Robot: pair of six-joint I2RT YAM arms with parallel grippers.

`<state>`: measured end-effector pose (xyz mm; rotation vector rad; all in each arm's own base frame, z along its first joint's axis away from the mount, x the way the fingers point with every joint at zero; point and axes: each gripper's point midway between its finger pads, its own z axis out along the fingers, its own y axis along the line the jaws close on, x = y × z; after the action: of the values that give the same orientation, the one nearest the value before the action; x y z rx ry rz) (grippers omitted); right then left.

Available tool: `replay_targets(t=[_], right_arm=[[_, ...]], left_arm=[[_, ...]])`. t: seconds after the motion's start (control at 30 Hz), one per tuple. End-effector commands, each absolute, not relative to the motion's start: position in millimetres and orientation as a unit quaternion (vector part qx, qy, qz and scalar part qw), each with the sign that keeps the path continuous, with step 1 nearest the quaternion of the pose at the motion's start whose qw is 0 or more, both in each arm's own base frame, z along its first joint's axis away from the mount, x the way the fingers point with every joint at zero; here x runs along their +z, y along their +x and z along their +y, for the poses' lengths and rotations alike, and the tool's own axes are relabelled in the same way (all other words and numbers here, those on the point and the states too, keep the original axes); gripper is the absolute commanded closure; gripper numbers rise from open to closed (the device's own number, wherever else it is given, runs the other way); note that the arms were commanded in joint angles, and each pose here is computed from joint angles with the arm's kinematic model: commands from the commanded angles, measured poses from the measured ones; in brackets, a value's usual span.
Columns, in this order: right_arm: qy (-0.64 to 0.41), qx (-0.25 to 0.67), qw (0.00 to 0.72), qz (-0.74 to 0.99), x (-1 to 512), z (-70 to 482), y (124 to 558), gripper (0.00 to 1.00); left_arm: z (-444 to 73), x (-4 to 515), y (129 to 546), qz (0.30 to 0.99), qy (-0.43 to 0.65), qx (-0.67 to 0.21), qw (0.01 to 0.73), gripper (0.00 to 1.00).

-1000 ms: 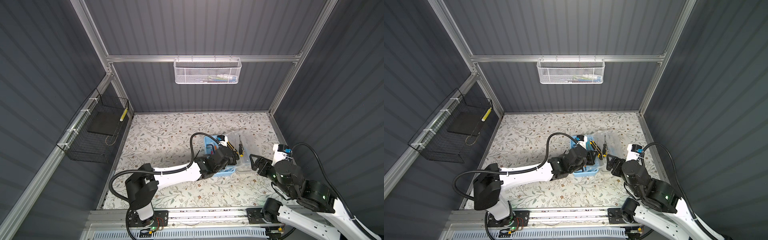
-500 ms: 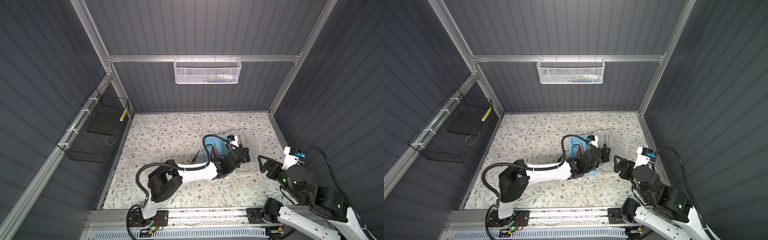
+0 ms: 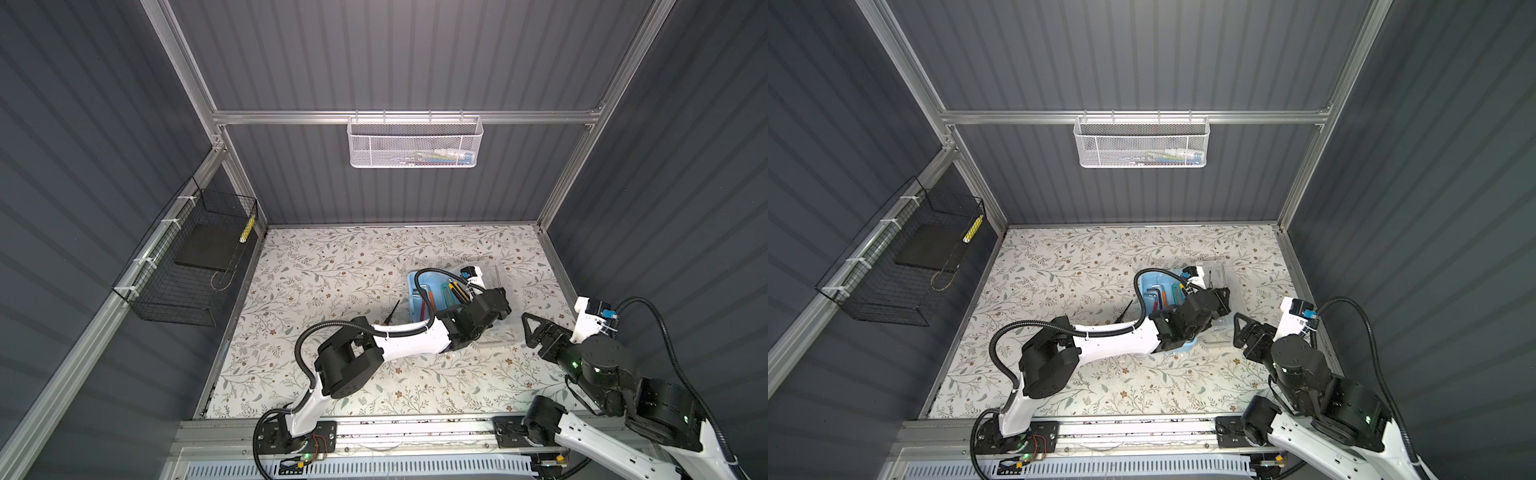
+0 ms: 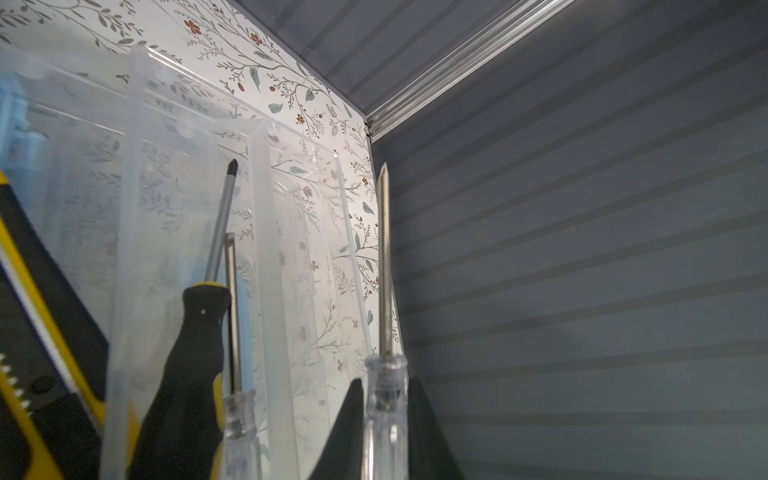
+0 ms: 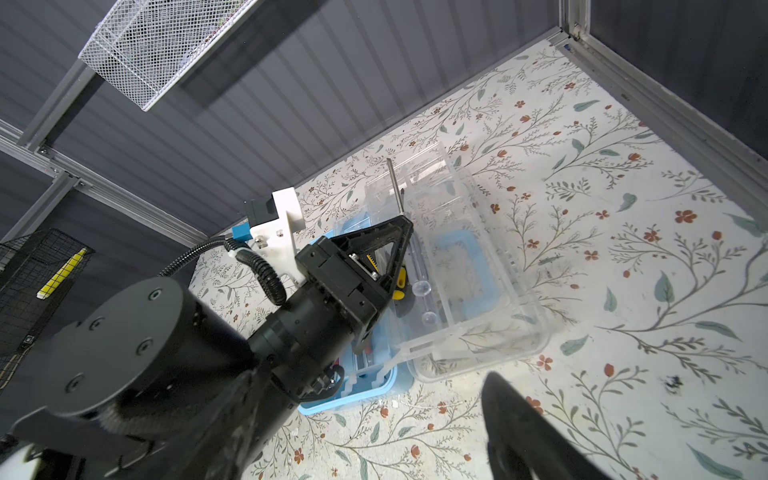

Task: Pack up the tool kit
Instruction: 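Lower the held screwdriver into the clear tray with the left gripper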

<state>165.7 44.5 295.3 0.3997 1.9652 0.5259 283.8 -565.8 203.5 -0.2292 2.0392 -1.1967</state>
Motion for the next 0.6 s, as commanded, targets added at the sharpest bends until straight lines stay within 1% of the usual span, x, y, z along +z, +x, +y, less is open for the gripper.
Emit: replay_targets(t=[0.0, 0.17, 0.33, 0.57], right_arm=[[0.173, 0.208, 0.516, 0.813, 296.0, 36.5, 164.2, 0.17], [0.172, 0.210, 0.514, 0.814, 292.3, 39.0, 165.3, 0.17], [0.174, 0.204, 0.515, 0.814, 290.1, 36.6, 165.0, 0.16], [0.176, 0.206, 0.513, 0.815, 286.3, 37.7, 165.6, 0.16]], left_arm=[[-569.4, 200.6, 289.3, 0.798, -0.106, -0.462, 0.372, 1.00], [-579.9, 190.5, 291.6, 0.806, -0.109, -0.457, 0.359, 1.00], [-574.9, 175.5, 295.0, 0.814, -0.122, -0.444, 0.355, 1.00], [-576.4, 168.2, 296.4, 0.819, -0.117, -0.439, 0.349, 1.00]])
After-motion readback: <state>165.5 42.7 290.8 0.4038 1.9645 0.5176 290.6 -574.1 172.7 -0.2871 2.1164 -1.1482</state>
